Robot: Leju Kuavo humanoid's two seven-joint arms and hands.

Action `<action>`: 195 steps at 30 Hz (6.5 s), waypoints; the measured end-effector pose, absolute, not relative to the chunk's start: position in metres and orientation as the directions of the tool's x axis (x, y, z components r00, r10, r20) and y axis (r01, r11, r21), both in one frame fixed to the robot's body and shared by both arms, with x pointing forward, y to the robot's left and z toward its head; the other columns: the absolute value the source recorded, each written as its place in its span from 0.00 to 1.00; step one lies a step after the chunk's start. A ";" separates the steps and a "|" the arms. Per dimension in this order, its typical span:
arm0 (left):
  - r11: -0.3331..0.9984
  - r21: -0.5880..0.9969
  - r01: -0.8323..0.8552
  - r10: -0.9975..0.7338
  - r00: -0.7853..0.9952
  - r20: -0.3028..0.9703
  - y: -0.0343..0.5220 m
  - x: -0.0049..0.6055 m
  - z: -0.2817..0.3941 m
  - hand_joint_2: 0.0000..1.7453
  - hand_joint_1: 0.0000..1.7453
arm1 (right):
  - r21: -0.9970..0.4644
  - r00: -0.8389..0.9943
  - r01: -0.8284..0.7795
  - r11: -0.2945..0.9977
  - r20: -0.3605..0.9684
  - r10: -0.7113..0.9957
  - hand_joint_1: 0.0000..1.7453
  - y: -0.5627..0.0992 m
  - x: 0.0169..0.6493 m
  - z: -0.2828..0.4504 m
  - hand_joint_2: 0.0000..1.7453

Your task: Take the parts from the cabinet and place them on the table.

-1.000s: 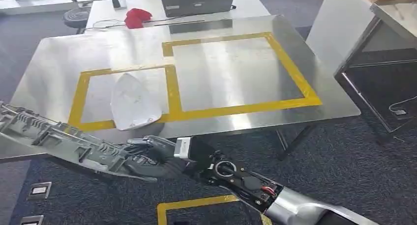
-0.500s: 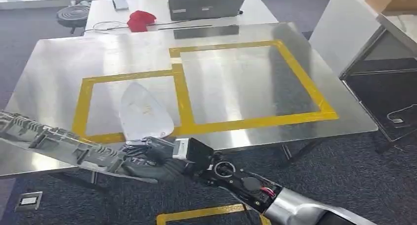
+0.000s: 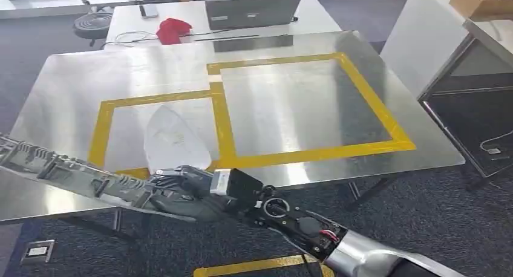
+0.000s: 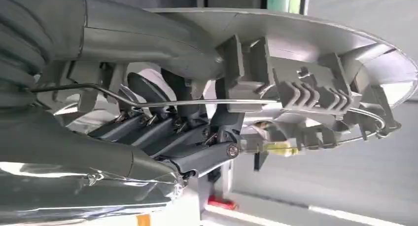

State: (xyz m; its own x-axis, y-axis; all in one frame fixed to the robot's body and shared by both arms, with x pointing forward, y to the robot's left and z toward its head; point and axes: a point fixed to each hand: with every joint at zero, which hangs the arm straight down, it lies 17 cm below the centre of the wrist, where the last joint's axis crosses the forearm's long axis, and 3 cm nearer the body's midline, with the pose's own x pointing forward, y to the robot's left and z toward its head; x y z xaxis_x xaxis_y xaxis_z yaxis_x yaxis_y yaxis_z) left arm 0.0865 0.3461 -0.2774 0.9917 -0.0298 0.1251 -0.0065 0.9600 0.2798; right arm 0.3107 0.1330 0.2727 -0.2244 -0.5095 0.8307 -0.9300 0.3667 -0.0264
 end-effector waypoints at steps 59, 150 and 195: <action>0.964 0.264 0.025 -0.060 0.991 0.124 0.339 0.087 -0.278 1.00 0.00 | -0.862 -0.540 0.140 0.487 0.345 0.767 1.00 0.022 0.559 0.283 1.00; 0.966 0.259 0.005 -0.041 0.990 0.135 0.341 0.085 -0.278 0.00 0.00 | 0.145 -0.462 -0.688 0.711 0.668 -0.583 0.00 -0.059 0.425 0.385 1.00; 0.963 0.255 -0.084 0.053 0.991 0.126 0.342 0.083 -0.278 0.00 0.00 | -0.618 0.400 0.659 0.428 0.771 0.495 0.00 -0.602 0.349 0.069 1.00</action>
